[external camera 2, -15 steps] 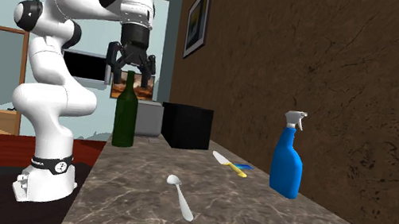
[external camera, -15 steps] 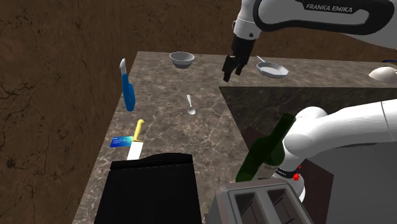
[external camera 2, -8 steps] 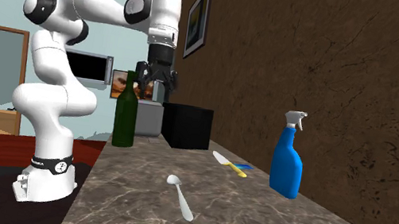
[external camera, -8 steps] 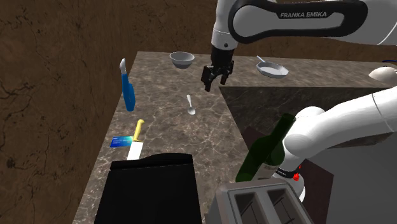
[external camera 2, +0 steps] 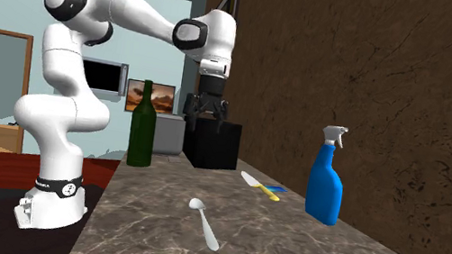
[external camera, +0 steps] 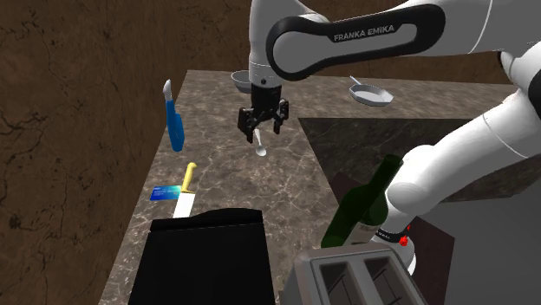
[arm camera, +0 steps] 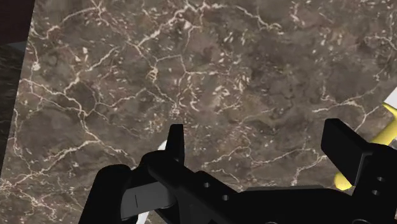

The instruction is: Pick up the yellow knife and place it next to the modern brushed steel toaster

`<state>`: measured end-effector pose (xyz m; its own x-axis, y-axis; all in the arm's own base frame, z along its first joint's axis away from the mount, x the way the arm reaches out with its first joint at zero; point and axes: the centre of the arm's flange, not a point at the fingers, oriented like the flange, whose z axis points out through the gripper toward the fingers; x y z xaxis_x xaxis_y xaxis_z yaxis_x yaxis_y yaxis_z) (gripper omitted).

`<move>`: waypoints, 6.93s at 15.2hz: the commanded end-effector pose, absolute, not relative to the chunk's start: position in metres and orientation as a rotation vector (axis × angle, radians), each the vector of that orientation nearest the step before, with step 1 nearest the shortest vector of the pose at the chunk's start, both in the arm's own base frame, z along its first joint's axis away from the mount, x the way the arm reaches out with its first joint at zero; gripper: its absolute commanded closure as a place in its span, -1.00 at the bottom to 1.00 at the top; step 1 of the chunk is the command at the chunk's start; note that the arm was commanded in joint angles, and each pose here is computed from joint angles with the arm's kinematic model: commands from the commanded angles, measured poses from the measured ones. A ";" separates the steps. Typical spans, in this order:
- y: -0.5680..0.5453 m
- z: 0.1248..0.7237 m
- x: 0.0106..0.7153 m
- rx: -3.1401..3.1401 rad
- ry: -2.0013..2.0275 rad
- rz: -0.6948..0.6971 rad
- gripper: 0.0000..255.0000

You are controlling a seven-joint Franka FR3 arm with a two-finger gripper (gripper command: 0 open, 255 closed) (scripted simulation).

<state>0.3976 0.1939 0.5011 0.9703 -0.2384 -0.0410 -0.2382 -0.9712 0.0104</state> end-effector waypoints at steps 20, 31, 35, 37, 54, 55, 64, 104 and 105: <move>0.390 0.377 0.555 2.983 -0.895 -0.287 -1.00; 0.391 0.337 0.548 2.983 -0.895 -0.287 -1.00; 0.391 0.337 0.548 2.983 -0.895 -0.287 -1.00; 0.391 0.337 0.548 2.983 -0.895 -0.287 1.00; 0.391 0.385 0.548 2.983 -0.895 -0.287 1.00; 0.391 0.390 0.548 2.983 -0.895 -0.287 1.00; 0.391 0.438 0.548 2.983 -0.895 -0.287 1.00; 0.420 0.613 0.474 2.983 -0.895 -0.287 1.00; 0.424 0.613 0.461 2.983 -0.895 -0.287 1.00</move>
